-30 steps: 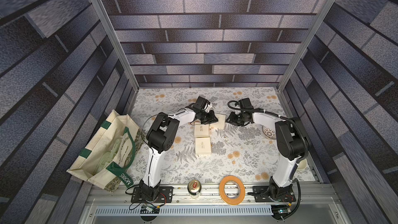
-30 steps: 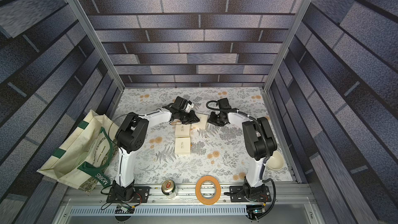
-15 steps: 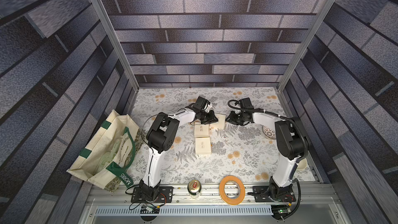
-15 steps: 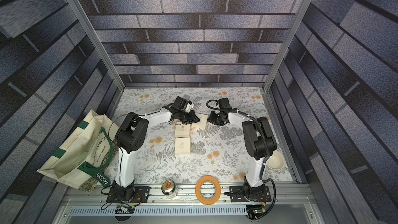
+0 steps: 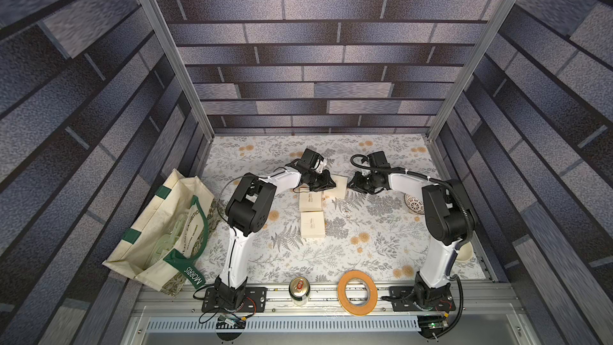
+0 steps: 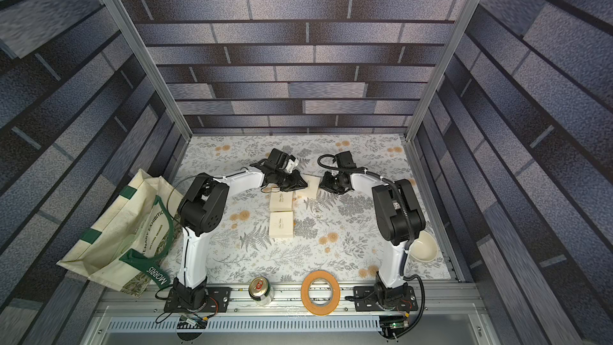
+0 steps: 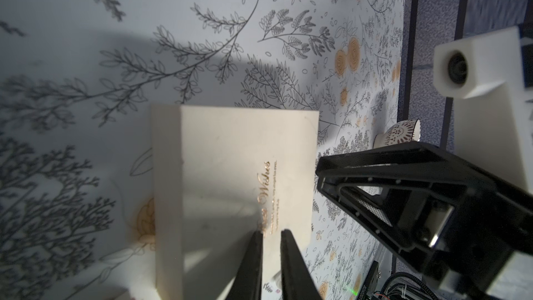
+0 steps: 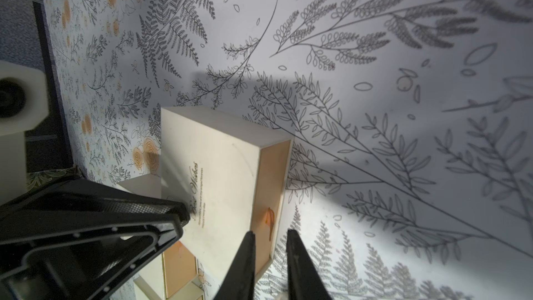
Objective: Take out the earrings from the drawer-style jewelry box
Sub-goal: Open the drawer in the jewelry box.
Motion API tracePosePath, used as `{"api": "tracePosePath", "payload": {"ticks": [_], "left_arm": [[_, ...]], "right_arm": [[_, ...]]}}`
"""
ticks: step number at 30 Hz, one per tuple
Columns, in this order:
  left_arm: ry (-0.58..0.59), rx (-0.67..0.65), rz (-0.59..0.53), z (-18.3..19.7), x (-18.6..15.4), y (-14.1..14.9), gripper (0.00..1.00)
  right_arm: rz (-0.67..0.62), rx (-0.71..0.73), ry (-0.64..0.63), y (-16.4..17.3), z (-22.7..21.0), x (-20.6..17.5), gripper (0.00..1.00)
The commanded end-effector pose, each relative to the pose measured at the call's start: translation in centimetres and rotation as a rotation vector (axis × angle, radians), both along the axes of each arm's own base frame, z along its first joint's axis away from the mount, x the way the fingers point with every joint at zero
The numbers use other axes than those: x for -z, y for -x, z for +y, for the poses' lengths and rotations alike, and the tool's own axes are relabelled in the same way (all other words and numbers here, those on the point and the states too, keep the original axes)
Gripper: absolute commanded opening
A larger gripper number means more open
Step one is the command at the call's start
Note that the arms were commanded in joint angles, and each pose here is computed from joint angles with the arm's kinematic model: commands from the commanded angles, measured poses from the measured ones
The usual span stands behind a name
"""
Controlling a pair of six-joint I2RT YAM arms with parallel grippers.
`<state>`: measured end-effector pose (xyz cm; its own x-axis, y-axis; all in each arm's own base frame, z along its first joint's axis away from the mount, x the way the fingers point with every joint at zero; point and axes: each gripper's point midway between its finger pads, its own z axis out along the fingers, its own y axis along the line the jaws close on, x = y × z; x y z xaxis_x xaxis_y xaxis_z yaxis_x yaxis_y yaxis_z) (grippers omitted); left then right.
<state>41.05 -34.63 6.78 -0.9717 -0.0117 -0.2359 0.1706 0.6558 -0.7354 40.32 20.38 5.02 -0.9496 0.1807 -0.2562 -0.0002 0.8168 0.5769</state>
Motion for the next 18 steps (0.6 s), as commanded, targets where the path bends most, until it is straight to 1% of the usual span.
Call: {"api": "tracePosePath", "payload": {"ticks": [1,18], "left_arm": [[-0.103,-0.046,0.087,2.09,3.43,1.03,0.16],[-0.105,-0.045,0.087,2.12,3.63,1.07,0.16]], "right_arm": [[0.027,0.007,0.001,-0.11,-0.25,0.97,0.22],[-0.005,0.002,-0.034,-0.58,0.28,0.33,0.22]]}}
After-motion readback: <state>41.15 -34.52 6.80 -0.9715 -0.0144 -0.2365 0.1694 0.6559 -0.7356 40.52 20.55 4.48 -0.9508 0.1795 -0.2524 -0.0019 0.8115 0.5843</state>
